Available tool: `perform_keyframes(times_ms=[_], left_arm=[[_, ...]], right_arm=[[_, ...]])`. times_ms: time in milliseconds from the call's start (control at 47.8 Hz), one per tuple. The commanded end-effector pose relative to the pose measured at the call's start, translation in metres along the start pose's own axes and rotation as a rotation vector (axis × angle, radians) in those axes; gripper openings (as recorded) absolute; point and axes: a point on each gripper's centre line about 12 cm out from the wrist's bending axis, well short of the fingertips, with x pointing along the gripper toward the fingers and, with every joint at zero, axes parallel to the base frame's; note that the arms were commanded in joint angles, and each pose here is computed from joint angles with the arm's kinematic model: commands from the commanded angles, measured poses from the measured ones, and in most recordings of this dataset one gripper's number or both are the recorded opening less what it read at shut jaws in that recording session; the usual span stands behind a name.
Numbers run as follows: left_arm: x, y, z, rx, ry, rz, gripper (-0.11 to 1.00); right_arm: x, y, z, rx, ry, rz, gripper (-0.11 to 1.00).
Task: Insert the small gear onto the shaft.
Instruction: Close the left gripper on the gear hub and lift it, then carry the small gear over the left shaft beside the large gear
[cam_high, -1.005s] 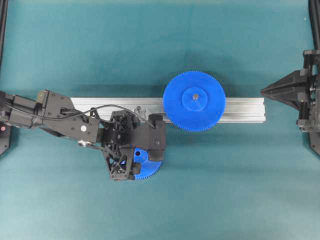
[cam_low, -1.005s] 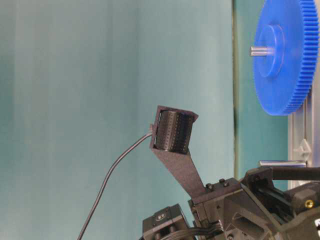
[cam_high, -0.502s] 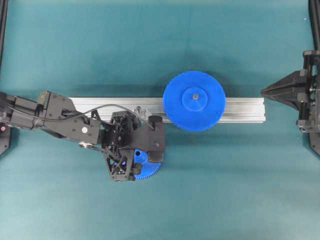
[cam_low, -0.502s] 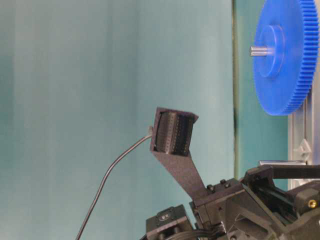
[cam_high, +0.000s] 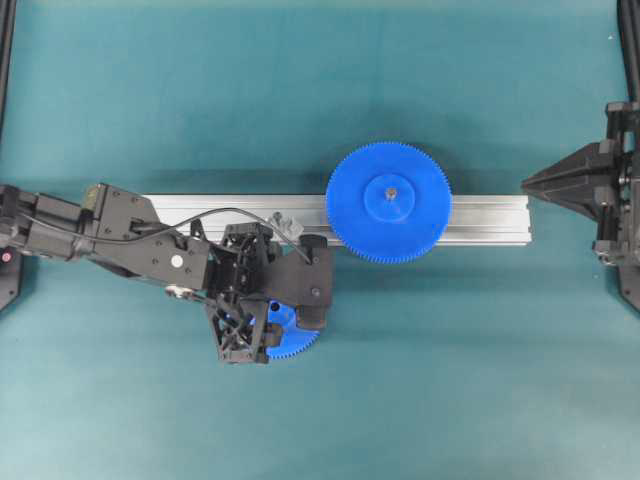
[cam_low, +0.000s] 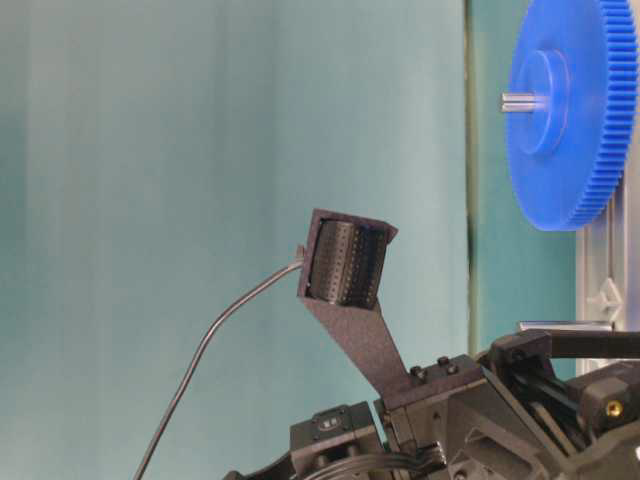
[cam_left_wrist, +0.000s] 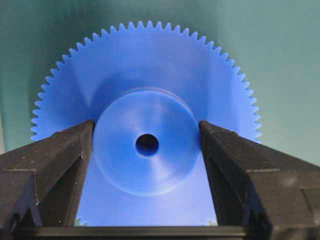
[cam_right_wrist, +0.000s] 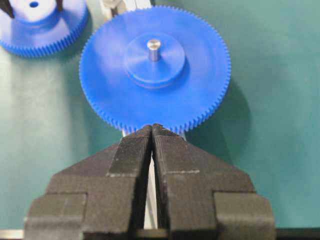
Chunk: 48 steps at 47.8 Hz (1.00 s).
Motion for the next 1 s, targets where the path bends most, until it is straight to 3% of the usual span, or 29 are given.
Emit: perform_keyframes(times_ms=[0,712,984], left_arm=[[-0.010,0.001,0.009,-0.006,-0.032,-0.001,0.71],[-0.066,-0.001,0.042,-0.006,-0.121,-0.008,0.71],[-0.101,0.004,0.041,-0.015,-0.143,-0.003,0.71]], right_arm=[[0.000,0.000,0.004,0.012,-0.019,-0.002,0.11],[-0.002,-0.001,0.000,0.011,-0.029,-0.005,0.11],[-0.003,-0.002,-0.002,0.012,-0.042,-0.007,0.11]])
